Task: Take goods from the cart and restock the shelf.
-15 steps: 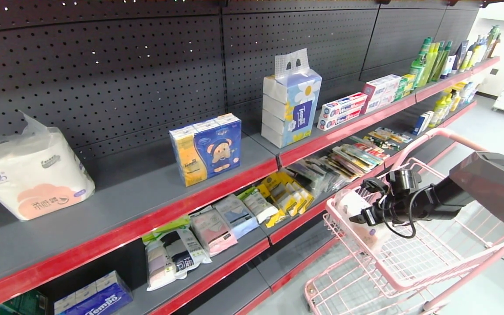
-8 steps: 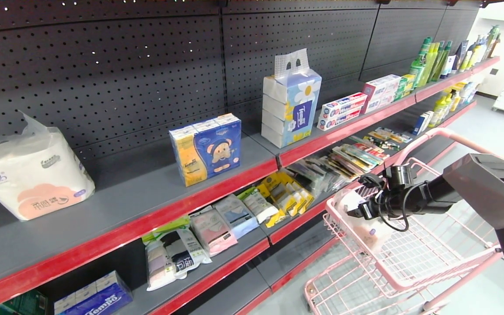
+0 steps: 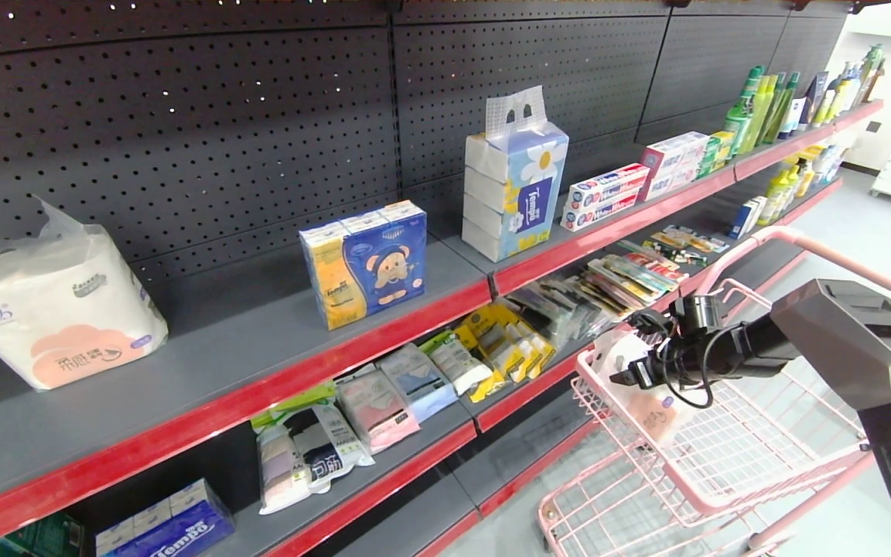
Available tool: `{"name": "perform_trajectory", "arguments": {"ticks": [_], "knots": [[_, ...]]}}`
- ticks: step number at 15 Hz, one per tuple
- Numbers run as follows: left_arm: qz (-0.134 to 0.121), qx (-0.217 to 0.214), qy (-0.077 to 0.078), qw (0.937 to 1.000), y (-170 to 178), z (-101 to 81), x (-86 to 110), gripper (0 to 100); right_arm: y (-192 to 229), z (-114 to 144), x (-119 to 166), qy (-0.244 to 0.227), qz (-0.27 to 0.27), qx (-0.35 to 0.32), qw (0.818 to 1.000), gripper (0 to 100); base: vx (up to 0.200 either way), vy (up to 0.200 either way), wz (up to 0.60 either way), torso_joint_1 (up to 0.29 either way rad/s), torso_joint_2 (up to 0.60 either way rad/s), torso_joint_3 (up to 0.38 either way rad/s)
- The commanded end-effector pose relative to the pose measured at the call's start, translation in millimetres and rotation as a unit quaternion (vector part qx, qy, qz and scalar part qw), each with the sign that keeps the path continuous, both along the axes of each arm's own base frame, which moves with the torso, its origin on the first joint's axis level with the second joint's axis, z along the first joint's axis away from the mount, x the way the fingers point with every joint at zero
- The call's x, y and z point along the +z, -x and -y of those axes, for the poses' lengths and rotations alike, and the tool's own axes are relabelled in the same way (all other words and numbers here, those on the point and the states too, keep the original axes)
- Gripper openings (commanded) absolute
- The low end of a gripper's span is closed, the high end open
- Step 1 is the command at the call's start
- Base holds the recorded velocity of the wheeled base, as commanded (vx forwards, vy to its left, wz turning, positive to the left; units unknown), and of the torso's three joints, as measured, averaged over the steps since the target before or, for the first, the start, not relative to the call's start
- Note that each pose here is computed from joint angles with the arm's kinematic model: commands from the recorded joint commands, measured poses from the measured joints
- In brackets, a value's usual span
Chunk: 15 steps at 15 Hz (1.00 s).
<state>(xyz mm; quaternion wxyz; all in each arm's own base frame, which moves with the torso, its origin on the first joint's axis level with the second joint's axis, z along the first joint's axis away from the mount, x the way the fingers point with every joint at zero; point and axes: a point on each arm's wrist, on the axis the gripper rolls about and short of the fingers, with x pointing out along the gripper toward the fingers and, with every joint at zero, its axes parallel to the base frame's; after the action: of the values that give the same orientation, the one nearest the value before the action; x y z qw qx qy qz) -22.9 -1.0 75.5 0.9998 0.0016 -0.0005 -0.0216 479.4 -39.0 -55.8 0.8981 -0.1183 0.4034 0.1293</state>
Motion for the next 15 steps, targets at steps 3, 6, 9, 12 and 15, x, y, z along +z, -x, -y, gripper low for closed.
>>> {"name": "perform_trajectory", "arguments": {"ticks": [3,6,9,12,15], "knots": [[0.0,0.0,0.0,1.0,-0.1,0.0,0.0,100,2.9,-3.2,-7.4,-0.003,-0.012,0.004,1.0,100,0.0,0.0,0.0,0.0,0.0,0.0],[0.0,0.0,0.0,1.0,-0.1,0.0,0.0,100,-0.6,-7.2,-4.5,-0.001,-0.004,0.007,1.0,100,0.0,0.0,0.0,0.0,0.0,0.0],[0.0,0.0,0.0,1.0,-0.1,0.0,0.0,100,-0.6,-7.2,-11.0,0.0,-0.01,0.006,1.0,100,0.0,0.0,0.0,0.0,0.0,0.0],[0.0,-0.001,0.0,1.0,-0.1,0.0,0.0,100,-0.4,-7.2,-12.4,-0.001,-0.011,0.006,1.0,100,0.0,0.0,0.0,0.0,0.0,0.0],[0.0,-0.001,0.0,1.0,-0.1,0.0,0.0,100,-0.7,-6.4,-13.9,-0.001,-0.011,0.006,1.0,100,0.0,0.0,0.0,0.0,0.0,0.0]]}}
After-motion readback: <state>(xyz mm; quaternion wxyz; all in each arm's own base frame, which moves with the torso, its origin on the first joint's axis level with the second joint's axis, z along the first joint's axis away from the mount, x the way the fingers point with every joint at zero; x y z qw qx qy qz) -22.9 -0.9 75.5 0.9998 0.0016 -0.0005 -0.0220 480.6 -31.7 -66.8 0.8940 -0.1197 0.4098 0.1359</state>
